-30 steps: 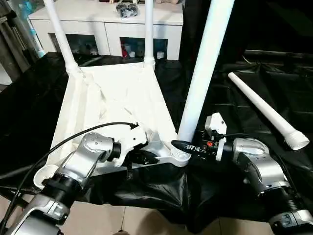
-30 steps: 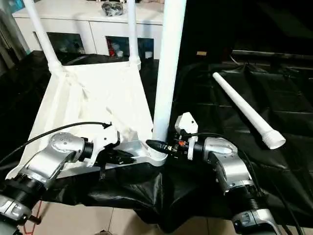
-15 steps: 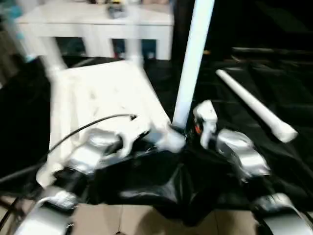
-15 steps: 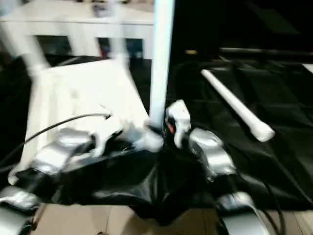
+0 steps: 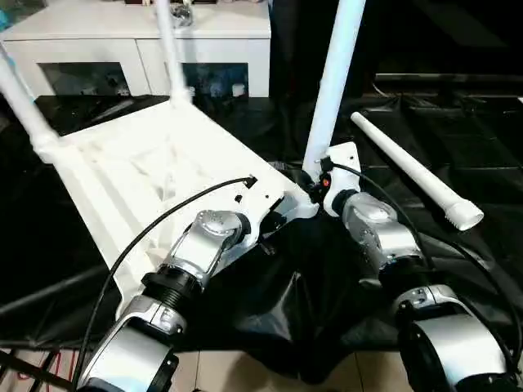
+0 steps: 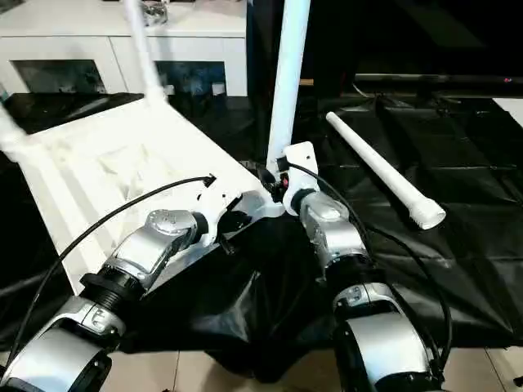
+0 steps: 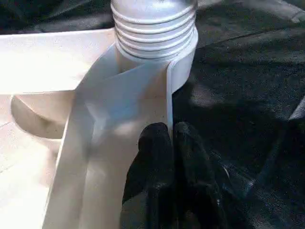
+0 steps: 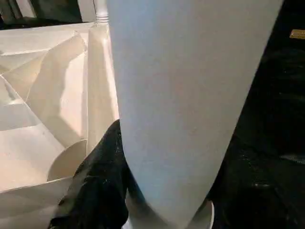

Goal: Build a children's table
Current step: Rotate leg to tighten

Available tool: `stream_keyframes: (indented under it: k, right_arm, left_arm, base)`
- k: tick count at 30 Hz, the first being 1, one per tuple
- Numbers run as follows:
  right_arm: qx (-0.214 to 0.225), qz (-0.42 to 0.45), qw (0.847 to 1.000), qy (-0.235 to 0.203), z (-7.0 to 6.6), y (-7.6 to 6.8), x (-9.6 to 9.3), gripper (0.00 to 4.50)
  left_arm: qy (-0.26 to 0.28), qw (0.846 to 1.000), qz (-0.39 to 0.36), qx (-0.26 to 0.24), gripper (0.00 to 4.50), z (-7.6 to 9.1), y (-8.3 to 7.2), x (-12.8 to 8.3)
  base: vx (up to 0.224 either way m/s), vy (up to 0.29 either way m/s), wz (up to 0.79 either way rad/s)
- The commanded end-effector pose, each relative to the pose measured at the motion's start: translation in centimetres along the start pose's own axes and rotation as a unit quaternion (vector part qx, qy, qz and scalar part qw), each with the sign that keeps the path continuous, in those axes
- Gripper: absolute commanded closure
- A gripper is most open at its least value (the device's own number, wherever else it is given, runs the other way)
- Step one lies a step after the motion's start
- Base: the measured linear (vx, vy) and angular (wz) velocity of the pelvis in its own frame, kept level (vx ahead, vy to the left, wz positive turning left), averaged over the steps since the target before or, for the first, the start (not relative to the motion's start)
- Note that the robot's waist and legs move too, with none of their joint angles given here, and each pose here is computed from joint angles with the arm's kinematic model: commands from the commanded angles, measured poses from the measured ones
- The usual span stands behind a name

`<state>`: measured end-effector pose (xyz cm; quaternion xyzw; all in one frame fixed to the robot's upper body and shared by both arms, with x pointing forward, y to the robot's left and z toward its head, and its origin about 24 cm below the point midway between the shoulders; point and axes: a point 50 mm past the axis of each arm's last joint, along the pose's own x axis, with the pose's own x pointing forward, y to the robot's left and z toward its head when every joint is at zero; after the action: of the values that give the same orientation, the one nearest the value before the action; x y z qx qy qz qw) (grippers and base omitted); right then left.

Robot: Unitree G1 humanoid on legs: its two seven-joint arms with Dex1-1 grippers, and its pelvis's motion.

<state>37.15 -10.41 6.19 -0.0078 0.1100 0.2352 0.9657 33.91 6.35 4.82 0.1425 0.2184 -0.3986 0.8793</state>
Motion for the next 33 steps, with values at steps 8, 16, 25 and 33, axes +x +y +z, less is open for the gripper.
stream_keyframes:
  k: [8, 16, 25, 33]
  right_arm:
    - [0.028, 0.037, 0.991, 0.125, -5.8, 2.6, -0.3, 2.62]
    - [0.023, 0.056, 0.991, 0.119, -5.3, 2.5, -0.2, 2.06]
    - [0.024, 0.083, 0.992, 0.09, -3.8, 2.3, 0.1, 1.32]
    - [0.002, 0.118, 0.991, 0.064, -2.1, 1.6, -0.1, 0.82]
  left_arm:
    - [-0.032, 0.999, 0.013, 0.032, 4.5, 2.4, 0.2, 0.1]
    - [-0.052, 0.997, -0.019, 0.052, 4.5, 2.5, -0.3, -0.2]
    - [-0.066, 0.994, -0.06, 0.063, 4.5, 2.3, -0.5, -1.0]
    - [-0.068, 0.992, -0.081, 0.069, 4.5, 1.8, -0.1, -1.9]
  base:
    - [0.0, 0.0, 0.0]
    - [0.0, 0.0, 0.0]
    - [0.0, 0.0, 0.0]
    - [0.0, 0.0, 0.0]
